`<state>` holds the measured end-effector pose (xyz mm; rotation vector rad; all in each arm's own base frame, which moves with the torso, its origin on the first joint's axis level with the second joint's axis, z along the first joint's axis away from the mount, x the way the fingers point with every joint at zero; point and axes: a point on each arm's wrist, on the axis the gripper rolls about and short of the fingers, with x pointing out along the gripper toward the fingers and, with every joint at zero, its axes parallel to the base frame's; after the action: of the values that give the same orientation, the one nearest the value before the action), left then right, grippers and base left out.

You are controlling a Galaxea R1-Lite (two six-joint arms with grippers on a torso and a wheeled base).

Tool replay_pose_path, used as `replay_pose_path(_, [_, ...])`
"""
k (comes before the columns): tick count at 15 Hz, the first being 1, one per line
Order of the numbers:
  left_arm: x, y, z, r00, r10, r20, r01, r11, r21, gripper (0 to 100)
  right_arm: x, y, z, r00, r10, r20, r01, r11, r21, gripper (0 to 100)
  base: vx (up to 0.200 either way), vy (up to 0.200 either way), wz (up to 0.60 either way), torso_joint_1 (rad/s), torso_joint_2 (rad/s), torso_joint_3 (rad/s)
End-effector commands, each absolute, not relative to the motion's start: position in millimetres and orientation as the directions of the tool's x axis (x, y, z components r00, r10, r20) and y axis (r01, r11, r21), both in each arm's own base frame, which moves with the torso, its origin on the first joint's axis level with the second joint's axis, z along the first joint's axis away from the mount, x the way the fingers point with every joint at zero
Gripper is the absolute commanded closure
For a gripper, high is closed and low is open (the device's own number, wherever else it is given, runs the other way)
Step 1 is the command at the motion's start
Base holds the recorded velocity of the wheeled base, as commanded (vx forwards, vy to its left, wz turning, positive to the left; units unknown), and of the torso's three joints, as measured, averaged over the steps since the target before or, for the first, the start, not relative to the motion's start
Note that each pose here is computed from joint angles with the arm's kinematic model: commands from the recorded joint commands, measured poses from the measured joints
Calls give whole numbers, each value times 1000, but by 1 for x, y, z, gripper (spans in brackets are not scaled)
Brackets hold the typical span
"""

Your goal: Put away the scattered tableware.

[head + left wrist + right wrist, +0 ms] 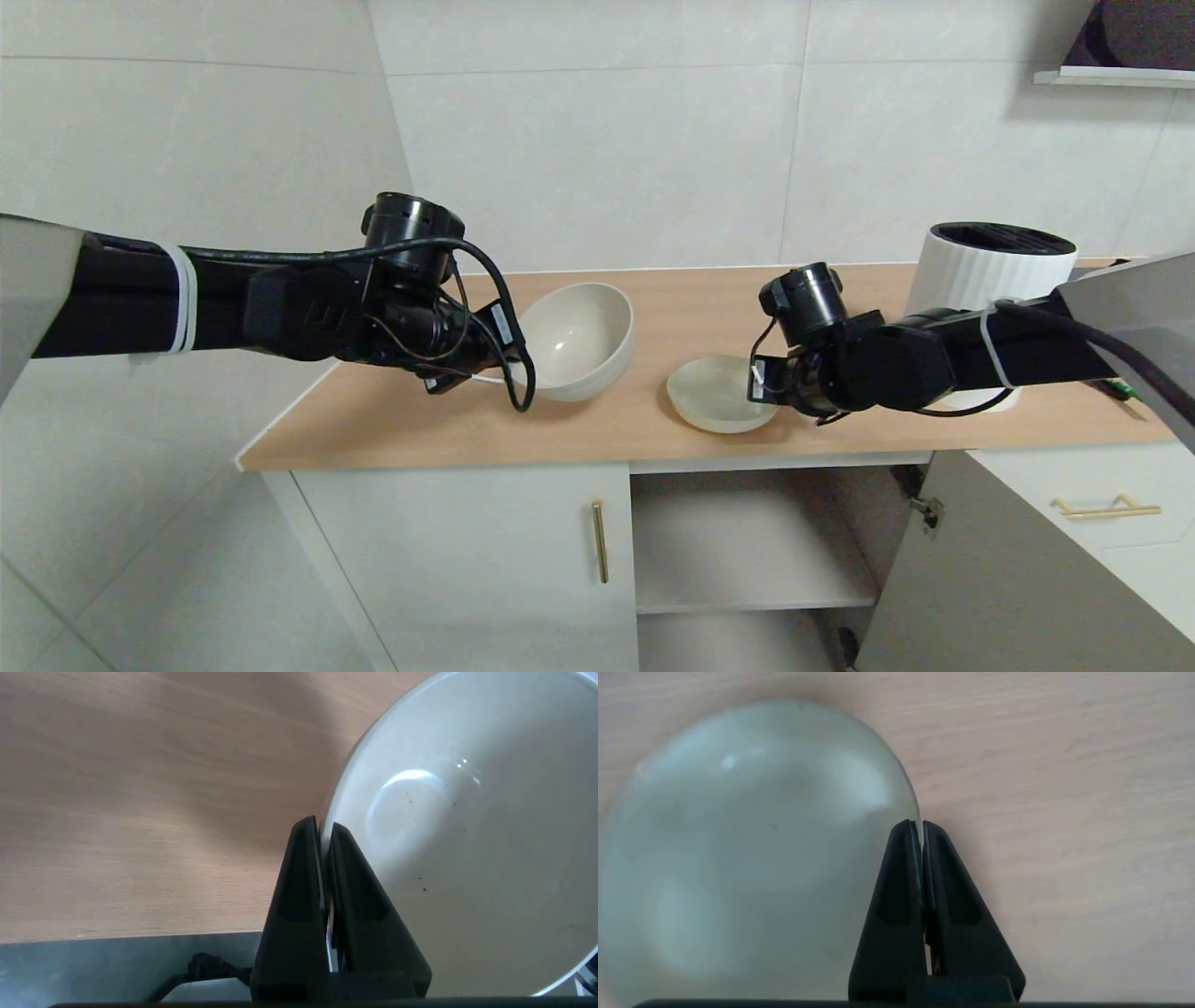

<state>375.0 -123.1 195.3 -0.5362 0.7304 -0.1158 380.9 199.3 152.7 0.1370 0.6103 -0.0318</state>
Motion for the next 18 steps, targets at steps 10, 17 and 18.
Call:
replay_pose_path(10, [281, -93, 198, 687, -324, -650, 10, 899, -438, 100, 262, 142, 238, 755, 246, -608, -100, 960, 263, 100, 0, 0, 0, 0, 0, 0])
replay_pose_path(17, [227, -87, 180, 642, -442, -627, 161, 877, -453, 100, 217, 121, 213, 632, 347, -693, -168, 934, 314, 100, 0, 0, 0, 0, 0, 0])
replay_pose_path(18, [220, -85, 172, 626, -439, -645, 152, 879, -451, 100, 216, 121, 205, 614, 336, -715, -161, 939, 303, 100, 0, 0, 0, 0, 0, 0])
